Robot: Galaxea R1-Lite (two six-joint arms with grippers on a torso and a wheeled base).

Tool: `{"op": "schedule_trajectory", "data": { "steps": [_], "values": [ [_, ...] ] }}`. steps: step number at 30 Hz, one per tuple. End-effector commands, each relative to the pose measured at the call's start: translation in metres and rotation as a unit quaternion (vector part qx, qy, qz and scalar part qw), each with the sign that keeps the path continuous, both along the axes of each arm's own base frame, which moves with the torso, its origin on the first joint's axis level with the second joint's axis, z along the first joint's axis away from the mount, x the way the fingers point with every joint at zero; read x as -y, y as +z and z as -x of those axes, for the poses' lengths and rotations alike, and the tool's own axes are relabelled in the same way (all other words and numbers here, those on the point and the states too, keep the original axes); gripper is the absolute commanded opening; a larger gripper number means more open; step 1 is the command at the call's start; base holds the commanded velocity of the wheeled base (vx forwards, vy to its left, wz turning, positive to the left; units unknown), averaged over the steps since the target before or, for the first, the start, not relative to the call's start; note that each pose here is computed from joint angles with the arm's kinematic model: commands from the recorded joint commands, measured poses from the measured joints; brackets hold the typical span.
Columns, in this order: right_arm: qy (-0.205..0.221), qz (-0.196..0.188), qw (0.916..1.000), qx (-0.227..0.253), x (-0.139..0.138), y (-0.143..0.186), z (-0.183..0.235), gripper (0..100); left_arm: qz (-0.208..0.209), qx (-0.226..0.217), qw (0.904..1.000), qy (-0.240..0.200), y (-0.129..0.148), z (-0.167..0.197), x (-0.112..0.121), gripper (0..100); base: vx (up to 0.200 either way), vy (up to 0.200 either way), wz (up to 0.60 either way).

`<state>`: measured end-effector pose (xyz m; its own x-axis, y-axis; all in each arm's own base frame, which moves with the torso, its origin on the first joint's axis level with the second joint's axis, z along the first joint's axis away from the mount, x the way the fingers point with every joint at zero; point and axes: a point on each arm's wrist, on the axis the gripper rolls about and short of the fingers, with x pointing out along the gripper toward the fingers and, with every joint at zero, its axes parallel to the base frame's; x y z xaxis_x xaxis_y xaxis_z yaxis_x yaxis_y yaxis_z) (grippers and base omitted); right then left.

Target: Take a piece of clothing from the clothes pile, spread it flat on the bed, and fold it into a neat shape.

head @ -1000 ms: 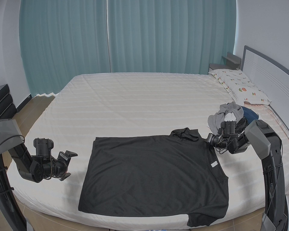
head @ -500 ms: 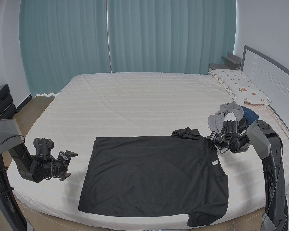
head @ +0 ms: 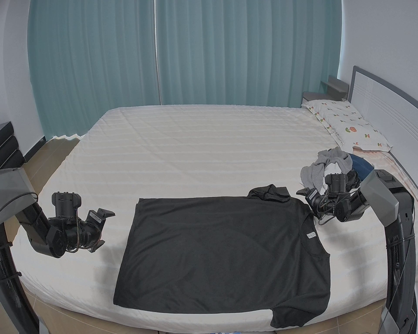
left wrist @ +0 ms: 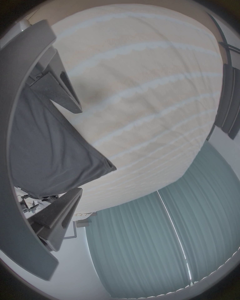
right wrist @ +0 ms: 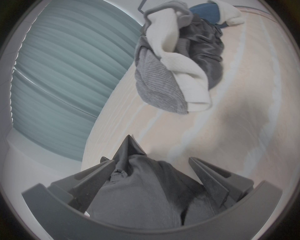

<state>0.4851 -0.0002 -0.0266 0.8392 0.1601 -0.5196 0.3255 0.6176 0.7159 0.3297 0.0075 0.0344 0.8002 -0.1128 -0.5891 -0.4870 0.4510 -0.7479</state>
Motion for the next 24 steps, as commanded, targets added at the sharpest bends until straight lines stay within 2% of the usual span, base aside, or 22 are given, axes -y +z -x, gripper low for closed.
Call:
{"op": "schedule_trajectory", "data": {
  "steps": [1, 6, 9, 15, 21, 24],
  "values": [
    [-0.021, -0.009, 0.9997, -0.004, 0.006, -0.003, 0.019, 100, -0.024, 0.026, 0.9994, 0.001, -0.001, -0.029, 0.018, 100, 0.0, 0.0, 0.0],
    [-0.023, -0.022, 0.9993, 0.018, 0.002, -0.003, 0.029, 100, -0.026, 0.043, 0.9987, -0.012, 0.005, -0.057, 0.029, 100, 0.0, 0.0, 0.0],
    [-0.018, -0.026, 0.9985, 0.044, 0.0, -0.004, 0.038, 100, -0.024, 0.044, 0.9985, -0.022, 0.008, -0.089, 0.038, 100, 0.0, 0.0, 0.0],
    [0.004, -0.037, 0.9972, 0.065, -0.001, -0.006, 0.047, 100, -0.02, 0.059, 0.9978, -0.021, -0.011, -0.129, 0.041, 100, 0.0, 0.0, 0.0],
    [0.006, -0.038, 0.9971, 0.066, -0.002, -0.006, 0.047, 100, -0.018, 0.058, 0.998, -0.016, -0.018, -0.136, 0.039, 100, 0.0, 0.0, 0.0],
    [0.006, -0.038, 0.9972, 0.065, -0.002, -0.007, 0.048, 100, -0.03, 0.058, 0.9976, -0.02, -0.024, -0.139, 0.041, 100, 0.0, 0.0, 0.0]
  ]
}}
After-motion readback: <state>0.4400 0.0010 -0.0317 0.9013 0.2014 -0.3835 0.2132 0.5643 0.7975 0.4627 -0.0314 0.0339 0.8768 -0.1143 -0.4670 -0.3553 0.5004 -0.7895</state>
